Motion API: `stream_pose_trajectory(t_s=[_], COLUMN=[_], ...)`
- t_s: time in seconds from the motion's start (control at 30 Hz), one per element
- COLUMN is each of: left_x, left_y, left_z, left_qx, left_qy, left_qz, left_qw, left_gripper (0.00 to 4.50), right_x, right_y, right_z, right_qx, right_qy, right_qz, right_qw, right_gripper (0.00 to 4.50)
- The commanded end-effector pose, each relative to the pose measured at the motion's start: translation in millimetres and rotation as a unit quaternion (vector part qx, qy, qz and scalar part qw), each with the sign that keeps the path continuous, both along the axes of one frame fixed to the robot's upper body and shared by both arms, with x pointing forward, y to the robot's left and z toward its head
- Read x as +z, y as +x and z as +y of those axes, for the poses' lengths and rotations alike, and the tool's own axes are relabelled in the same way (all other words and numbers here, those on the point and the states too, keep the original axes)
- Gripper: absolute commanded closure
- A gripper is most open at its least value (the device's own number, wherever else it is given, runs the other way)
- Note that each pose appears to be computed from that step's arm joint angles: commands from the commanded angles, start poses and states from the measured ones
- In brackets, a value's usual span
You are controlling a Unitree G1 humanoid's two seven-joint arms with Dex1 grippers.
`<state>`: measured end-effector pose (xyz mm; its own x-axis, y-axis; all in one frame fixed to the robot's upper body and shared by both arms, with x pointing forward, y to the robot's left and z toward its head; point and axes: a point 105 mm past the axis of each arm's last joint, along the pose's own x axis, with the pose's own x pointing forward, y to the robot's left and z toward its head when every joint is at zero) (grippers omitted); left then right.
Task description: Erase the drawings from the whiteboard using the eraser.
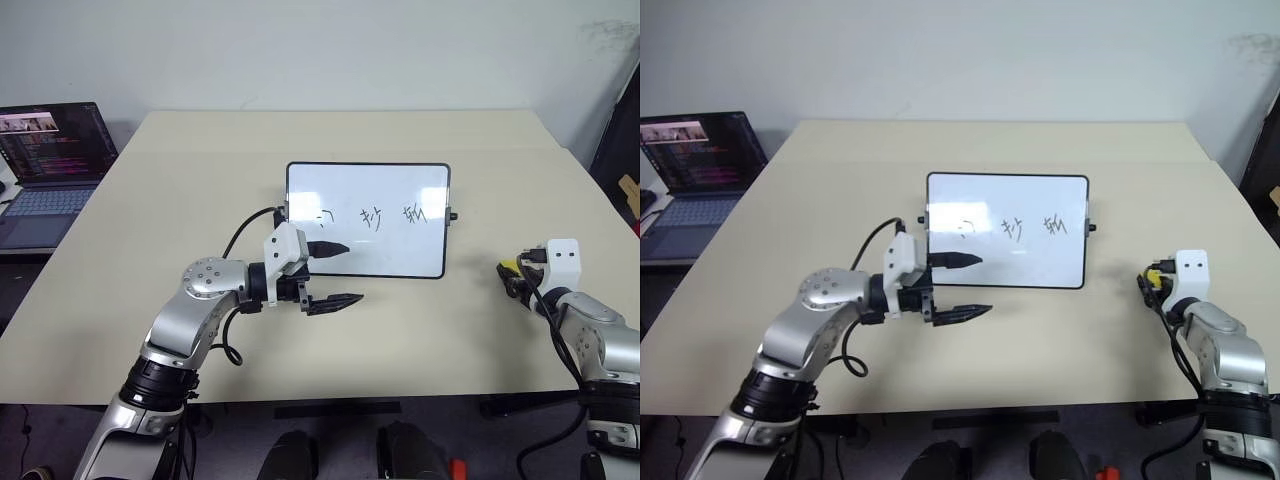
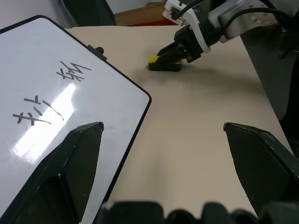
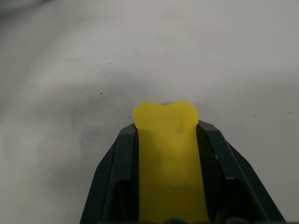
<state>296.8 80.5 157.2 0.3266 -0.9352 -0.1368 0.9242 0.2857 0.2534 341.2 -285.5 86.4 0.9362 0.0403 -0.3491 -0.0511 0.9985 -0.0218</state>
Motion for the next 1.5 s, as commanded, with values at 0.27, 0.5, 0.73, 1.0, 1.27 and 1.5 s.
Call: stream_pose_trajectory(t_s=[0.27, 0.5, 0.73, 1.0, 1.27, 1.5], left_x=[23, 29, 29, 18, 18, 18], left_y=[12, 27, 49, 44, 43, 46], left_z=[31, 71, 103, 99, 90, 94], left_qx=[0.142, 0.221, 0.316, 0.324, 0.317, 0.33], left_qy=[-0.034, 0.002, 0.027, 0.033, 0.031, 0.034], left_qz=[-0.028, -0.043, -0.053, -0.039, -0.036, -0.039], left_qw=[0.989, 0.974, 0.947, 0.945, 0.947, 0.943], left_gripper=[0.0, 0.0, 0.0, 0.0, 0.0, 0.0], right_x=[66, 76, 80, 107, 119, 86], right_y=[-35, -44, -15, 27, 68, 75], right_z=[79, 156, 237, 271, 295, 307], right_qx=[0.143, 0.281, 0.393, 0.385, 0.369, 0.397], right_qy=[-0.029, -0.1, -0.175, -0.196, -0.226, -0.255], right_qz=[-0.129, -0.169, -0.223, -0.272, -0.295, -0.252], right_qw=[0.981, 0.939, 0.875, 0.86, 0.852, 0.845], right_gripper=[3.23, 3.23, 3.23, 3.23, 3.23, 3.23])
